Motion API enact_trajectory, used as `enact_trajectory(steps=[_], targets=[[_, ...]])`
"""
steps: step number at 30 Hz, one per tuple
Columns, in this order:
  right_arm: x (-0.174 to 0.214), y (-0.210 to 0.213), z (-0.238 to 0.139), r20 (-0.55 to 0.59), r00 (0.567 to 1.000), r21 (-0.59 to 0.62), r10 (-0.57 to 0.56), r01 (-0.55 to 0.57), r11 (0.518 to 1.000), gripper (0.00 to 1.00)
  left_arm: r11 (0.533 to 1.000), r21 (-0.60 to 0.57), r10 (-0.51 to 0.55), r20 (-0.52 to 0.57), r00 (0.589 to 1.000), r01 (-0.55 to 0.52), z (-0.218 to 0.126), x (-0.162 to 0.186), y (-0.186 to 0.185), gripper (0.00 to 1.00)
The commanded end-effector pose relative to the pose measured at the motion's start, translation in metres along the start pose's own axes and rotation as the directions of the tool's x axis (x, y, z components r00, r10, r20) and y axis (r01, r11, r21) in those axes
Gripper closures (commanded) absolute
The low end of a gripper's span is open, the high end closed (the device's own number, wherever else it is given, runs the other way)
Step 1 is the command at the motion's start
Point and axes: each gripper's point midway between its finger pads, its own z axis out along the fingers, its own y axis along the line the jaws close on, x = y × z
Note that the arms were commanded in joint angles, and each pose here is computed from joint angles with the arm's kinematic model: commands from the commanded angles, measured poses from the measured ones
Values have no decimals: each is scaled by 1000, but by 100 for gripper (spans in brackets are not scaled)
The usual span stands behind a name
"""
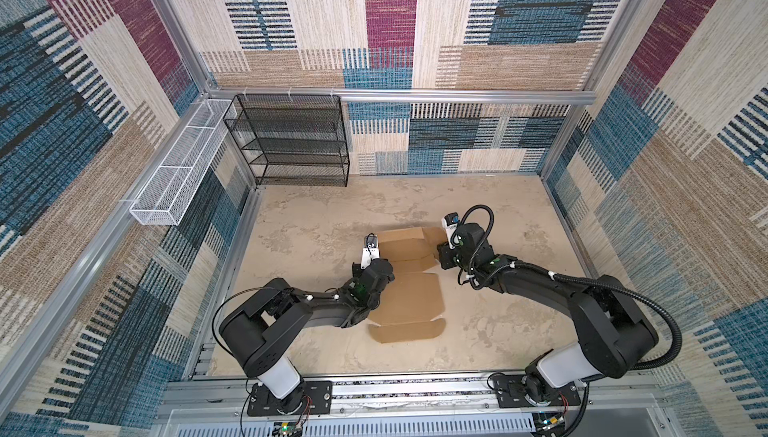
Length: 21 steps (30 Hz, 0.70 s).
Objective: Fold the paper box
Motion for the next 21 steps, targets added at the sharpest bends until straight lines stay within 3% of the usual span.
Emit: enact_trajectory(steps=[1,21], targets=[[-14,12,-6,49,999,-58,-7,10,998,86,999,16,44,-77,996,-42,1,20,-1,100],[3,50,-11,12,999,-111,-37,38,993,91,999,17,39,-72,997,-38,0,17,-1,100]])
